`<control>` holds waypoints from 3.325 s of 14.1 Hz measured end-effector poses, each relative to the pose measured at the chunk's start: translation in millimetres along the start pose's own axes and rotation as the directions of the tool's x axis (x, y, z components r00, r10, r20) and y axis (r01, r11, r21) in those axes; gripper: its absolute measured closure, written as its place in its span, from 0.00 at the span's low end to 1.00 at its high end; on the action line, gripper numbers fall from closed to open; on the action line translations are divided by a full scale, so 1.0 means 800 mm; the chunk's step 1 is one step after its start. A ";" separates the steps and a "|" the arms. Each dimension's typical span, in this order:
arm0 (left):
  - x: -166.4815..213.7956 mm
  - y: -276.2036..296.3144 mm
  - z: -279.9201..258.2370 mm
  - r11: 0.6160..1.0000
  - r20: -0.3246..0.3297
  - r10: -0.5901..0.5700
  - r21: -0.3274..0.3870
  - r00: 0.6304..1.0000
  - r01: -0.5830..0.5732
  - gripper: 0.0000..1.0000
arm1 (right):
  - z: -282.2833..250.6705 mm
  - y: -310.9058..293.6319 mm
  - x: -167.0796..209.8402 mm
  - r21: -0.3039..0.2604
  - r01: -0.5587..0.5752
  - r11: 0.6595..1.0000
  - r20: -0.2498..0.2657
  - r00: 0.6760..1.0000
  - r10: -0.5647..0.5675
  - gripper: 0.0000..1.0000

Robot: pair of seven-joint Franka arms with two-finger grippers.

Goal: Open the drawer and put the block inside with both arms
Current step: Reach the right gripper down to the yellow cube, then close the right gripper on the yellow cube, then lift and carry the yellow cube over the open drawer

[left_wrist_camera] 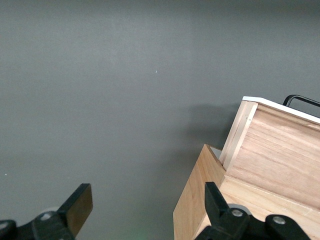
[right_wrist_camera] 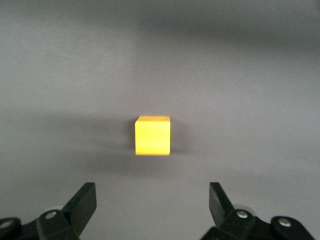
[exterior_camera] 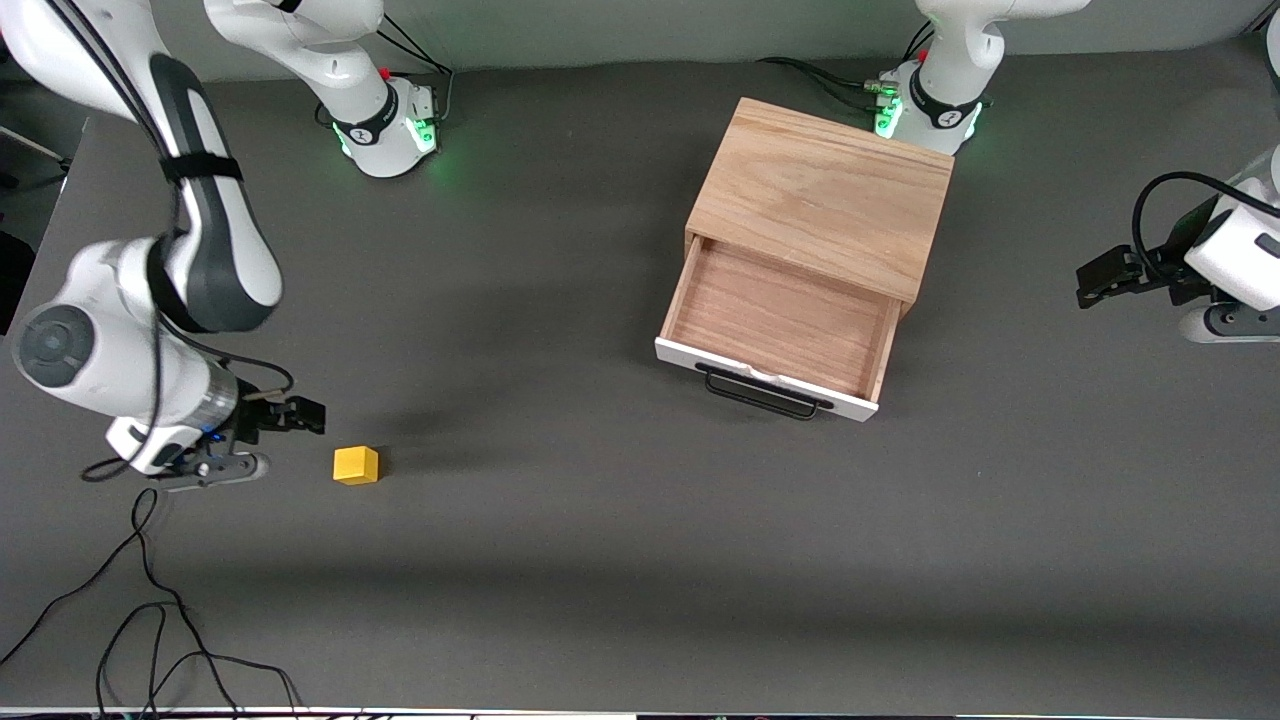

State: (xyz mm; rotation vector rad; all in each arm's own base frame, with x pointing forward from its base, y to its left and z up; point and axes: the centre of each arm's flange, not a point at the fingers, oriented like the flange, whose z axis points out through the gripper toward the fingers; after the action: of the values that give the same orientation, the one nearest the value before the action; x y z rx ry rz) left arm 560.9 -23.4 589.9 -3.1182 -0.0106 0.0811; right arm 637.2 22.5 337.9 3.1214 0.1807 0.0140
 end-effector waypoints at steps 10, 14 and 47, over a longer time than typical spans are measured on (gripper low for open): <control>0.002 -0.005 -0.003 0.999 -0.014 0.051 0.002 0.999 -0.051 0.00 | 0.152 -0.001 -0.010 -0.007 0.001 1.000 -0.071 0.997 -0.001 0.00; 0.002 -0.007 -0.003 0.999 -0.015 0.053 0.001 0.998 -0.053 0.00 | 0.182 -0.002 -0.014 -0.007 0.002 1.000 -0.079 0.997 -0.002 0.00; 0.002 0.002 0.000 0.998 -0.011 0.068 -0.001 0.998 -0.068 0.00 | -0.062 -0.148 0.063 -0.002 -0.092 0.996 0.033 0.995 0.092 0.45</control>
State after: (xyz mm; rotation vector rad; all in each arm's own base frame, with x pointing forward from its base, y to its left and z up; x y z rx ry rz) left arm 562.7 -25.1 589.9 -3.1203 0.0960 0.0650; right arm 673.1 146.7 385.7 3.1243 0.0368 -0.0363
